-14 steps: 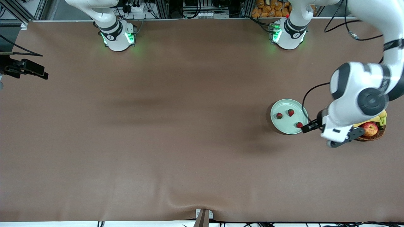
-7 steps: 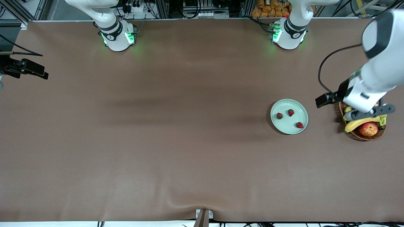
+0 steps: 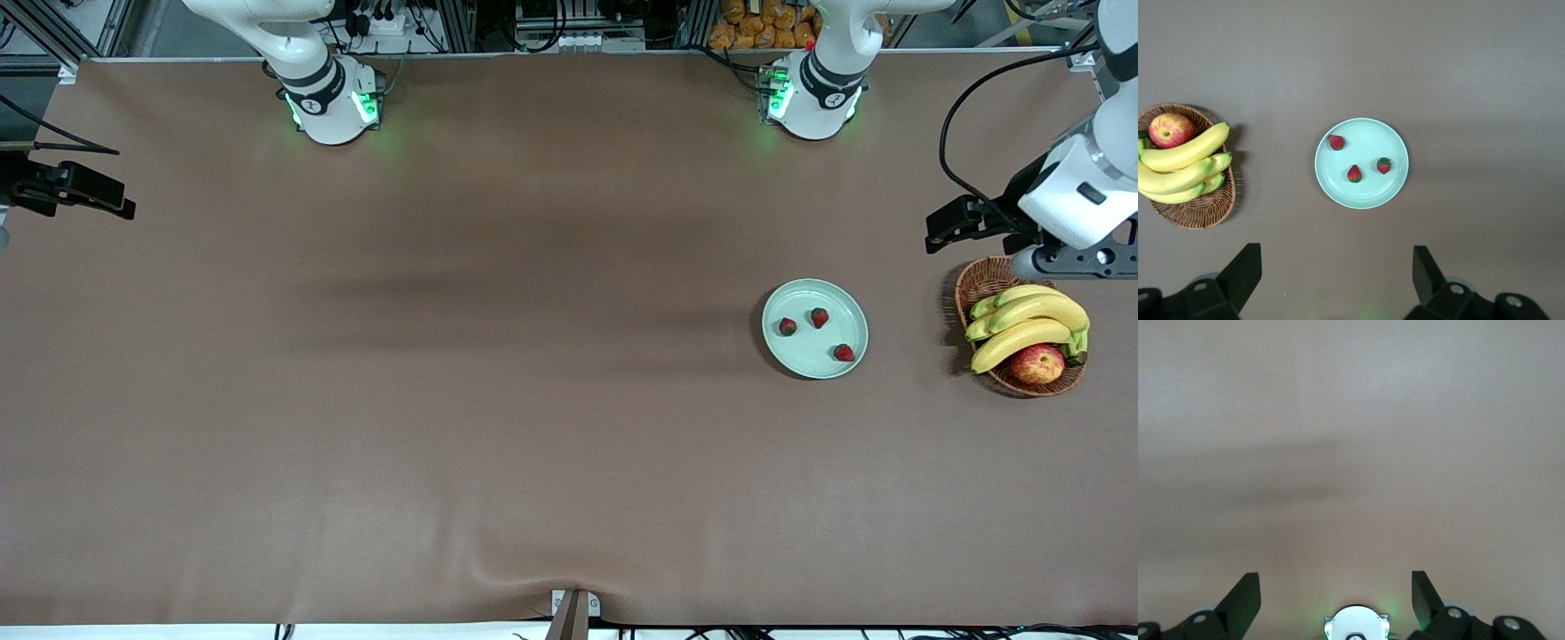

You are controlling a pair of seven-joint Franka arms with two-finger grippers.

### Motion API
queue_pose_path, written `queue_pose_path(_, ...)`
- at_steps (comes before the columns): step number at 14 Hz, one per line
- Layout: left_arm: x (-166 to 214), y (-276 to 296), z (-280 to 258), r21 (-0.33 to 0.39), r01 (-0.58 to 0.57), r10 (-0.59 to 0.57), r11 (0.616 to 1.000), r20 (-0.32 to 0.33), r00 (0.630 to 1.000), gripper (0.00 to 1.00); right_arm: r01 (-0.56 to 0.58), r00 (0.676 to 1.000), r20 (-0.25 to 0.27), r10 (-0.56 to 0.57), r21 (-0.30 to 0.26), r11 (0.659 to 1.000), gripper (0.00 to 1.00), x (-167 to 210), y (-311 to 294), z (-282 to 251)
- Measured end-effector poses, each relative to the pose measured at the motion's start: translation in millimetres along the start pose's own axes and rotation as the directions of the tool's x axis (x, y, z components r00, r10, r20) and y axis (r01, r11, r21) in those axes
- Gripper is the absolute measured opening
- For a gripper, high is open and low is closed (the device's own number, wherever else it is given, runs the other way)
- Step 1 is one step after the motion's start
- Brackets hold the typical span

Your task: Collect all strawberries into plate

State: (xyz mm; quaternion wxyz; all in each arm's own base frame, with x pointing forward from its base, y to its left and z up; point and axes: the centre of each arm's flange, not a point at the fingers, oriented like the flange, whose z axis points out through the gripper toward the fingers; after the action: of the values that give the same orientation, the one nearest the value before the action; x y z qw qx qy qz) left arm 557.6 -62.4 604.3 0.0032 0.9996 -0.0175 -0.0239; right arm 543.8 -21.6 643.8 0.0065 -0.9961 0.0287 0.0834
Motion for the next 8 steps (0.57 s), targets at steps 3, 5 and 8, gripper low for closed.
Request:
queue_pose_path(3, -4, 7, -9, -0.002, -0.013, 0.013, 1.0, 0.006, 1.0, 1.0, 0.0, 1.0, -0.001, 0.0, 0.0, 1.0, 1.0, 0, 0, -1)
queue_pose_path(5, -8, 15, -23, -0.002, -0.04, 0.04, 0.999, -0.004, 0.999, 1.0, 0.0, 1.0, -0.001, 0.0, 0.0, 1.0, 1.0, 0, 0, -1)
queue_pose_path(8, -12, 15, -38, -0.001, -0.123, 0.123, 0.992, -0.025, 0.992, 1.0, 0.0, 1.0, 0.006, 0.0, 0.0, 1.0, 1.0, -1, 0, 0)
